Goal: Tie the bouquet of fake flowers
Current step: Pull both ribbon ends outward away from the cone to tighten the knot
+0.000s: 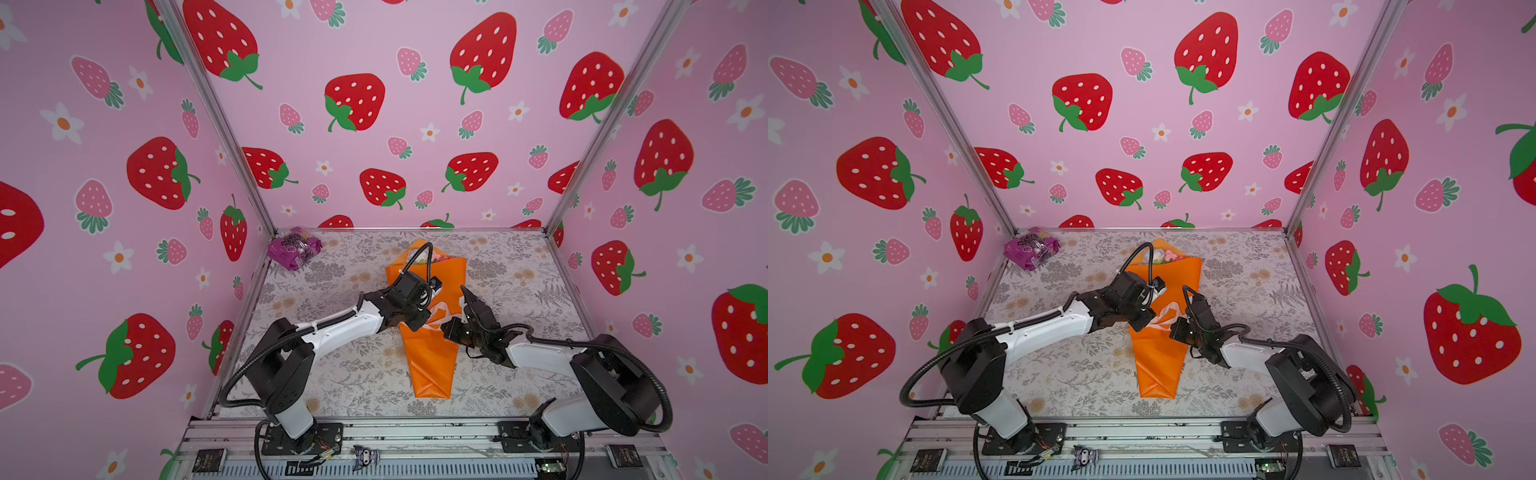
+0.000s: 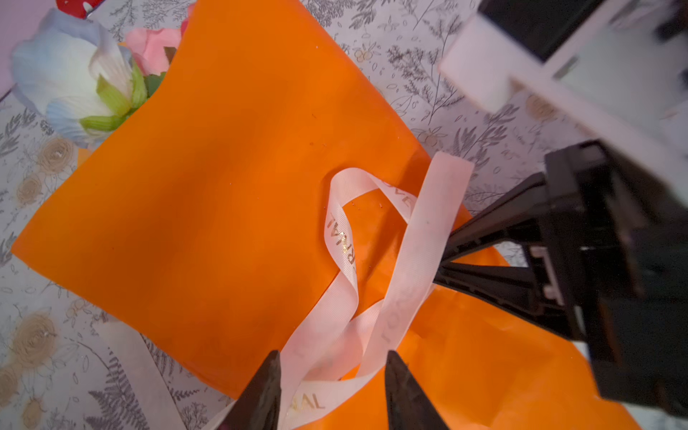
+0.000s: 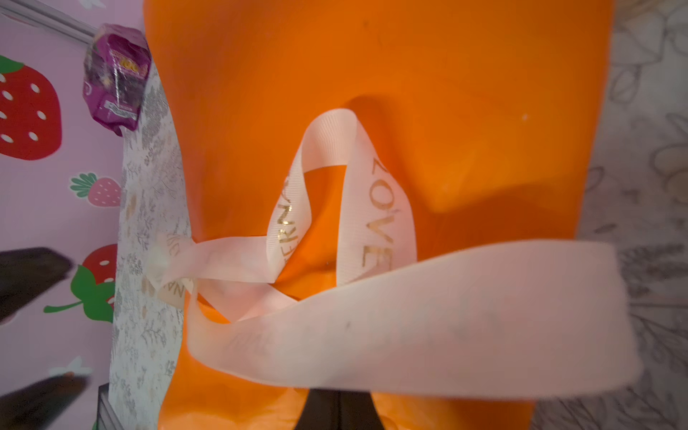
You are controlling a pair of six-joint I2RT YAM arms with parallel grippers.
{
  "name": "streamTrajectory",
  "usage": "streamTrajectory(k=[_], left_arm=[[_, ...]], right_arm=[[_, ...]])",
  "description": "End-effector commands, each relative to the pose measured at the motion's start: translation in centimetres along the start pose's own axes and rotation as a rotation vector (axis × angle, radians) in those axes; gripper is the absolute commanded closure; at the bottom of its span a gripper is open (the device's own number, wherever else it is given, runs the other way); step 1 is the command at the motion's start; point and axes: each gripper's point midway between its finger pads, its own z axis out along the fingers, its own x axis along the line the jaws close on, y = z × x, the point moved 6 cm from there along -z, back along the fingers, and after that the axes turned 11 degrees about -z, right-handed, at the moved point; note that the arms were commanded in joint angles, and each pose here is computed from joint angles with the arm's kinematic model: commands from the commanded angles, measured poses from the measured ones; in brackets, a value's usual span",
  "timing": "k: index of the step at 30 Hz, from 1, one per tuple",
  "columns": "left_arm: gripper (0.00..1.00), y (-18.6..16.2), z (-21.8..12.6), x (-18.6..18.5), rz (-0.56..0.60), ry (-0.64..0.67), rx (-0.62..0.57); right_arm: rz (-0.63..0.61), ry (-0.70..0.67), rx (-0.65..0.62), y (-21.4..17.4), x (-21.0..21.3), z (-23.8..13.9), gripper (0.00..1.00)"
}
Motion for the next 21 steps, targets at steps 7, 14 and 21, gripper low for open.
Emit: streamTrajectory(k=[7, 14, 21], left_arm=[[0.48, -6.8, -2.8, 6.8, -0.503, 0.143, 0.056], [0.45, -10.8, -2.1, 9.5, -0.557, 0.23, 0.193], [0.42, -11.3, -0.8, 11.2, -0.502, 0.339, 0.259]], right_arm=[[-0.126, -0.008, 0.114, -0.3, 0.5, 0.0, 1.0], [-0.149, -0.009, 0.122, 0.1, 0.9, -0.2, 1.0], [-0.152, -0.011, 0.116, 0.3, 1.0, -0.5, 1.0]])
